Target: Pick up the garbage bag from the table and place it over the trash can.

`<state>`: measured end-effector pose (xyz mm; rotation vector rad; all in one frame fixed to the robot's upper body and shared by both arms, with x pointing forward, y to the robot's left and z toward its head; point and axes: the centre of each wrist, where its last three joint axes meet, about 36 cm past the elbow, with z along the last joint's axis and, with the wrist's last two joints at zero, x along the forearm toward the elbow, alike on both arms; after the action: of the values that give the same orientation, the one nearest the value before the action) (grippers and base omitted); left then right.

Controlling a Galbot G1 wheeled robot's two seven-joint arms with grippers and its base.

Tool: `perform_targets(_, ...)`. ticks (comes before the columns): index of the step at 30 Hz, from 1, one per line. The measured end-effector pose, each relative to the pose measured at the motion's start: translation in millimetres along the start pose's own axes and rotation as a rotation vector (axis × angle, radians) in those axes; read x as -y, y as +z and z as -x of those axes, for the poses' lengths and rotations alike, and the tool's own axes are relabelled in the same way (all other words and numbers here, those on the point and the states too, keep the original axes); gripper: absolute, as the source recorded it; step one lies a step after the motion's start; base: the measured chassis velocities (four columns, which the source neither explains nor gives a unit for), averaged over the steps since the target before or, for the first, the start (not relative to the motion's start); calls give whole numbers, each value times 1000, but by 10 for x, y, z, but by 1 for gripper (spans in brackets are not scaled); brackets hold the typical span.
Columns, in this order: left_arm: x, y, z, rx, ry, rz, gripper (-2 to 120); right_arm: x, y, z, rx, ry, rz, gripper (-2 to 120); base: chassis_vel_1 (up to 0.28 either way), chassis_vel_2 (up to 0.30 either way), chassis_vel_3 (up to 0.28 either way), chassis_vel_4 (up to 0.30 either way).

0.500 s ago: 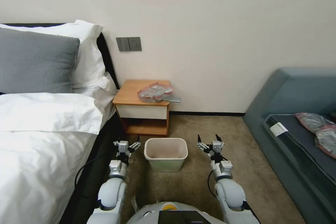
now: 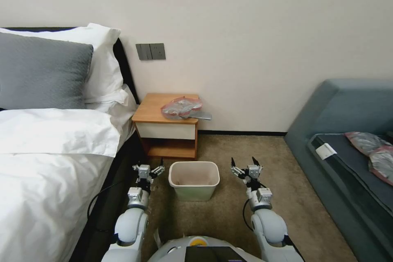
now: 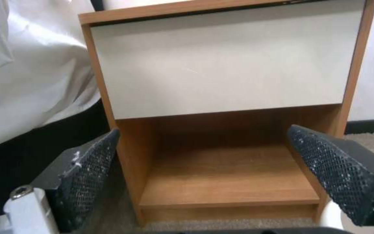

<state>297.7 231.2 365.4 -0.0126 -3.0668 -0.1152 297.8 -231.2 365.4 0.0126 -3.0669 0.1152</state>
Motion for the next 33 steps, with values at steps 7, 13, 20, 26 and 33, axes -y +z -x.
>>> perform_targets(7,0,0,0,0,0,0,99,0,0,0,0,0,0,100,0,0,0,0)
perform_targets(13,0,0,0,0,0,0,99,0,0,0,0,0,0,100,0,0,0,0)
perform_targets(20,0,0,0,0,0,0,99,0,0,0,0,0,0,100,0,0,0,0)
perform_targets(26,-271,-199,-41,111,-64,-27,99,-28,-275,-134,103,-23,-1,100,0,0,0,0)
perform_targets(33,-726,-654,-164,356,-171,-78,99,-89,-806,-431,298,-82,3,100,0,0,0,0)
